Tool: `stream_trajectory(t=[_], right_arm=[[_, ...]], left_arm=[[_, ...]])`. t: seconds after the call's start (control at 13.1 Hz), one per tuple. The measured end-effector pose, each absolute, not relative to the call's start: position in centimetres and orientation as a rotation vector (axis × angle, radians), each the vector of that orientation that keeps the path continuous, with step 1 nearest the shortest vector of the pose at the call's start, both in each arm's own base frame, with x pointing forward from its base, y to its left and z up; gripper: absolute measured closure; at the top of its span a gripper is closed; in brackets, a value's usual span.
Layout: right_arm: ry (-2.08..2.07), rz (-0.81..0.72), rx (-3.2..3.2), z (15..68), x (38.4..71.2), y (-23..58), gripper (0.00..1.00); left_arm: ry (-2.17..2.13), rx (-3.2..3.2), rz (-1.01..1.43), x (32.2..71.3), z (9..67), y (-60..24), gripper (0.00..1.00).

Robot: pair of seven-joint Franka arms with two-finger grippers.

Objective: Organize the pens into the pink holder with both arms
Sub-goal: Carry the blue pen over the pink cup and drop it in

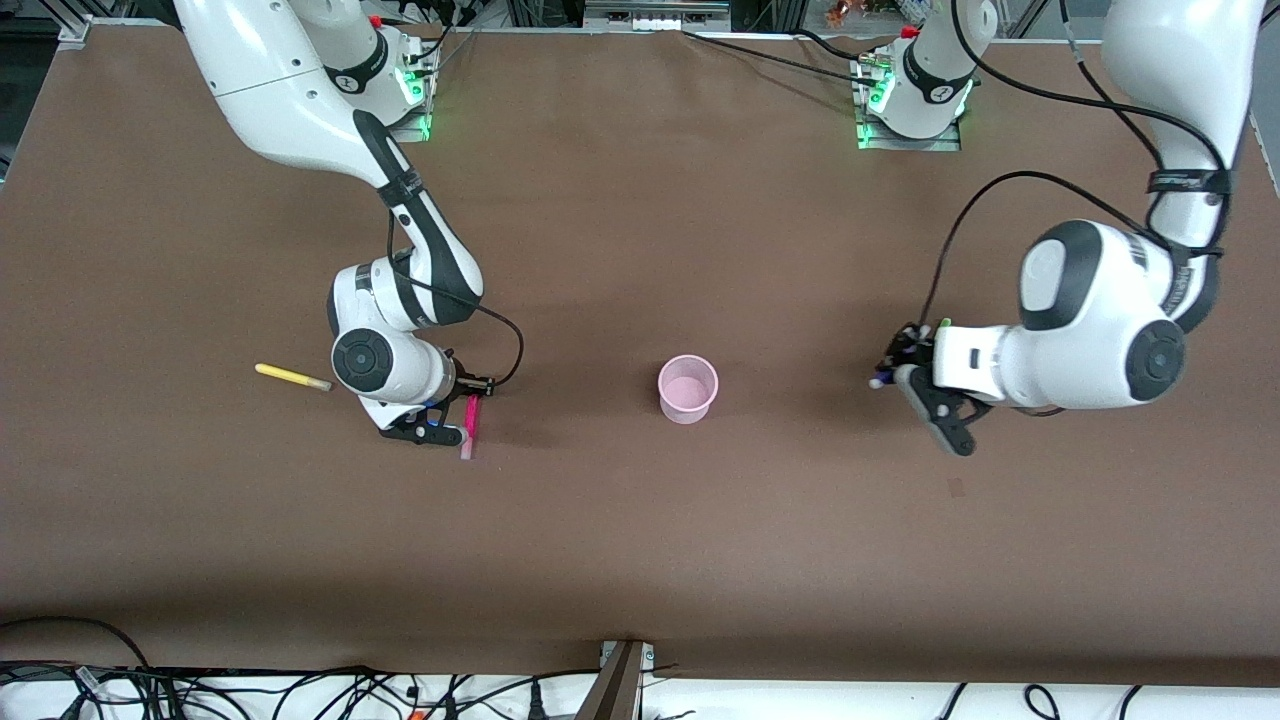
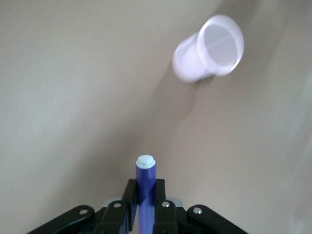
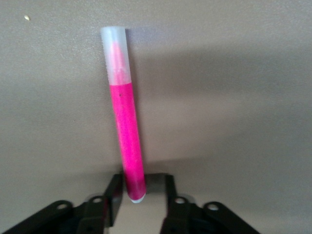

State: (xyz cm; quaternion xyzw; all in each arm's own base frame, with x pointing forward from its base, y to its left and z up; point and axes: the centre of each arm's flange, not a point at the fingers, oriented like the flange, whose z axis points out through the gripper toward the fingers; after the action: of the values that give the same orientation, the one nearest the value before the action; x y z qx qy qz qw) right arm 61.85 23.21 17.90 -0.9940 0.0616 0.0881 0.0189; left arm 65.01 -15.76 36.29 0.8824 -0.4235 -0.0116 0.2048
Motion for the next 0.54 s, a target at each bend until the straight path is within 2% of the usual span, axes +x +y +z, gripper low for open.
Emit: stream_trajectory(t=[0.08, 0.15, 0.23, 0.54], right_arm=[[0.193, 0.274, -3.086, 17.9, 61.8, 23.2, 0.75], [0.193, 0.272, -3.086, 17.9, 61.8, 23.2, 0.75], [0.194, 0.271, -3.085, 17.9, 61.9, 23.2, 0.81], [0.201, 0.268, -3.085, 17.9, 62.0, 22.9, 0.82]], left_arm=[[-1.208, 2.425, 0.049, 65.0, 37.2, -18.6, 0.82], [-1.212, 2.376, 0.127, 64.8, 37.9, -21.2, 0.82], [-1.211, 2.318, 0.193, 64.7, 38.2, -23.0, 0.82], [-1.349, 2.059, 0.422, 64.8, 35.9, -27.7, 0.82]])
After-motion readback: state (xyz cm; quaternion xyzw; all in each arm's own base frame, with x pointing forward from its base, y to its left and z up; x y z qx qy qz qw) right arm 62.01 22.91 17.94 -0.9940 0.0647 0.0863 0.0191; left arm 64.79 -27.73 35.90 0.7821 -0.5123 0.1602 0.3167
